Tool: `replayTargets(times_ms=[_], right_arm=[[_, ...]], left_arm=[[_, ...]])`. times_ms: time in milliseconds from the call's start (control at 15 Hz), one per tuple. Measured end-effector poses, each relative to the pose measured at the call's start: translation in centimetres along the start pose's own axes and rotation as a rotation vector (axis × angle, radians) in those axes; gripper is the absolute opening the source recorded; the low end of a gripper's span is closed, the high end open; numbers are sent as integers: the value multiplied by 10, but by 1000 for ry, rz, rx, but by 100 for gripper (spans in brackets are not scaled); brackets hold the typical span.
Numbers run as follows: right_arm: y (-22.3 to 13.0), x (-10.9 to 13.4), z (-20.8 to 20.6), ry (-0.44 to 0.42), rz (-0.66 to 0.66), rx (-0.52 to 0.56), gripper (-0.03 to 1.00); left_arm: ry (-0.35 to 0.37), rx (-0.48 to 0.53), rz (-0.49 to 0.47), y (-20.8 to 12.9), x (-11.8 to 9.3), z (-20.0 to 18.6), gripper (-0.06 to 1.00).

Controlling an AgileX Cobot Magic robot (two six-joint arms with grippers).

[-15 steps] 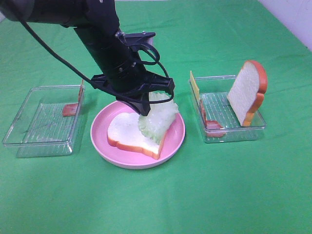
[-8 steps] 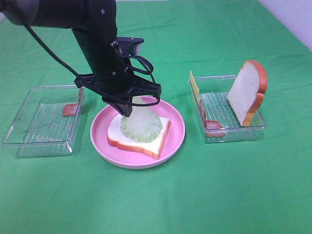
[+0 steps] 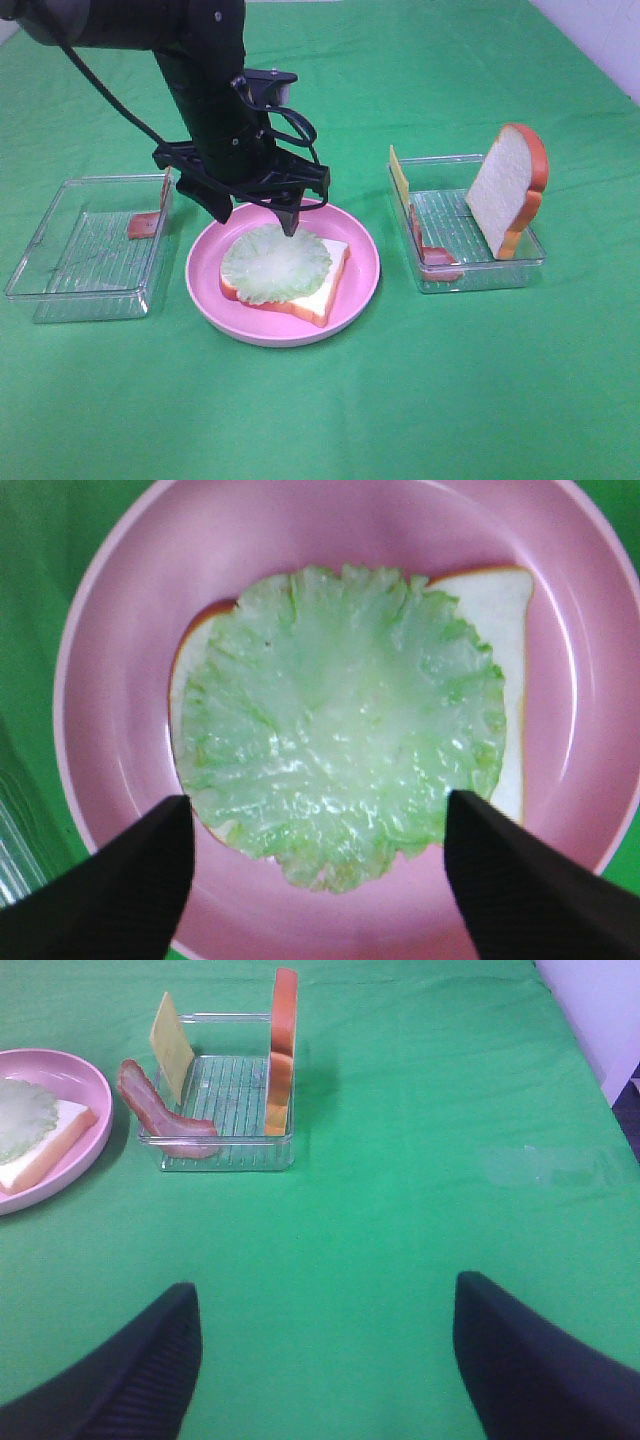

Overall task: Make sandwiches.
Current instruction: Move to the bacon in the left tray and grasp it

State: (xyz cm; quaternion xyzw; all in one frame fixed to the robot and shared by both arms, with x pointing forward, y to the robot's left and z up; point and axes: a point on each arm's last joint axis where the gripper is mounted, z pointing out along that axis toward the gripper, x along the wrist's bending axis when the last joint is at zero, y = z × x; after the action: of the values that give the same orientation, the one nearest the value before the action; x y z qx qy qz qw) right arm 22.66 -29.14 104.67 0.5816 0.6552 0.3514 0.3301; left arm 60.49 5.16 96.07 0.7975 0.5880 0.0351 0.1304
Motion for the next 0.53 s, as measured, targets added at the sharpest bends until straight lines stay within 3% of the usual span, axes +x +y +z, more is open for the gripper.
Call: replayTargets(times_ms=[67,267,533], right_arm=[[0,0,0,0,0,0,68],[0,0,0,0,0,0,68],[0,0,0,0,0,0,68]], left_arm=[[6,-17,9,6,-1,-7,78],[37,-23,-21,21,0,-36,81],[83,-52,-137,45,48,-73,81]])
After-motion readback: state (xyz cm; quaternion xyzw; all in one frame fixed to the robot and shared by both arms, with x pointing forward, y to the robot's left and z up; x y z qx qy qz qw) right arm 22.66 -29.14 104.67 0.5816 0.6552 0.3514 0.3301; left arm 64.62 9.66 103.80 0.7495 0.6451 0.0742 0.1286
